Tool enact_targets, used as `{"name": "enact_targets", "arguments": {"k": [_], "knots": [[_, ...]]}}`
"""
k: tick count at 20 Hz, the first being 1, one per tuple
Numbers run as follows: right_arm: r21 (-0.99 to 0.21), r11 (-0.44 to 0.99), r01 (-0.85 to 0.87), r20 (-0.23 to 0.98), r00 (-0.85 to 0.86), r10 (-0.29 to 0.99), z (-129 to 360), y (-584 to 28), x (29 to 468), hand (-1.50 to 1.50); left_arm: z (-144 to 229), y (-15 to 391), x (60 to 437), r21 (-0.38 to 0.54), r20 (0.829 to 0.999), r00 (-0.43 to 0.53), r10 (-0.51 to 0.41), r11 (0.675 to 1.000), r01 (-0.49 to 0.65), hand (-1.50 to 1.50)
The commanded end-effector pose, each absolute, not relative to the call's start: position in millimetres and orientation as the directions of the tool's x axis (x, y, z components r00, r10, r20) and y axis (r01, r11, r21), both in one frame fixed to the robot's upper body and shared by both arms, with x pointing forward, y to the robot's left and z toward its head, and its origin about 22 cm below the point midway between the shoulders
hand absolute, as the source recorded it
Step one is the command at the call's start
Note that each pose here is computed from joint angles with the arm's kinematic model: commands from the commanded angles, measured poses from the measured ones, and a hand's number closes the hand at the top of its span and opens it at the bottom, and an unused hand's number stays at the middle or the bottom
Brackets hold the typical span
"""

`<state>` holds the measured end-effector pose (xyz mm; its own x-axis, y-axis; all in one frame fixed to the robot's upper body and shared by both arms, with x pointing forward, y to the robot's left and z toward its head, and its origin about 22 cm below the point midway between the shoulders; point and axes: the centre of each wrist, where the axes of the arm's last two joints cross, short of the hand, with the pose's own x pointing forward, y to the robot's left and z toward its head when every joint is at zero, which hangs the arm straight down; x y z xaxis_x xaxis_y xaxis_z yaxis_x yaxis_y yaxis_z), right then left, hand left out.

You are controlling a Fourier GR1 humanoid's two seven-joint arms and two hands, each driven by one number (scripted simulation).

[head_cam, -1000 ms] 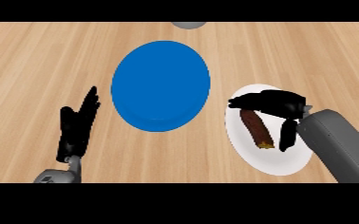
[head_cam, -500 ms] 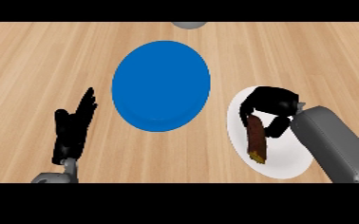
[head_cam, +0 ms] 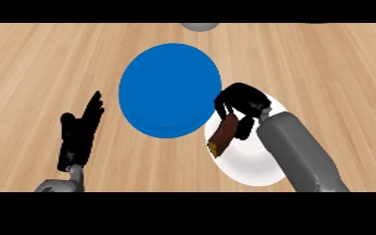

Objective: Pick the sweet potato from the plate and place it in the plate

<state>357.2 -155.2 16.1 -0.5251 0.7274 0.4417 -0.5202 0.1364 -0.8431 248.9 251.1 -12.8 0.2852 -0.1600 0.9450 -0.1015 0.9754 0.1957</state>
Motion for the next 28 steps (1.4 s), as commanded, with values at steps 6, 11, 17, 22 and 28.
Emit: {"name": "enact_targets", "arguments": {"k": [6, 11, 17, 22, 28], "knots": [[-0.930, 0.346, -0.128, 0.364, -0.171, 0.916, 75, -70, 366, 1.50, -12, 246, 253, 0.210, 0.937, 0.296, -0.185, 0.976, -0.056, 0.00], [-0.897, 0.407, 0.171, 0.403, -0.056, 0.913, 136, -34, 368, 1.50, -16, 232, 255, 0.193, 0.940, 0.289, -0.181, 0.981, -0.014, 0.00], [-0.845, 0.323, 0.426, 0.411, 0.131, 0.902, 179, 9, 362, 1.50, -5, 232, 263, 0.209, 0.942, 0.267, -0.204, 0.978, 0.010, 0.00], [-0.848, 0.271, 0.456, 0.427, 0.281, 0.860, 182, 28, 360, 1.50, -7, 229, 265, 0.194, 0.945, 0.268, -0.188, 0.981, 0.005, 0.00], [-0.858, 0.268, 0.438, 0.435, 0.342, 0.833, 166, 28, 365, 1.50, -5, 223, 269, 0.193, 0.948, 0.256, -0.188, 0.981, 0.005, 0.00]]}}
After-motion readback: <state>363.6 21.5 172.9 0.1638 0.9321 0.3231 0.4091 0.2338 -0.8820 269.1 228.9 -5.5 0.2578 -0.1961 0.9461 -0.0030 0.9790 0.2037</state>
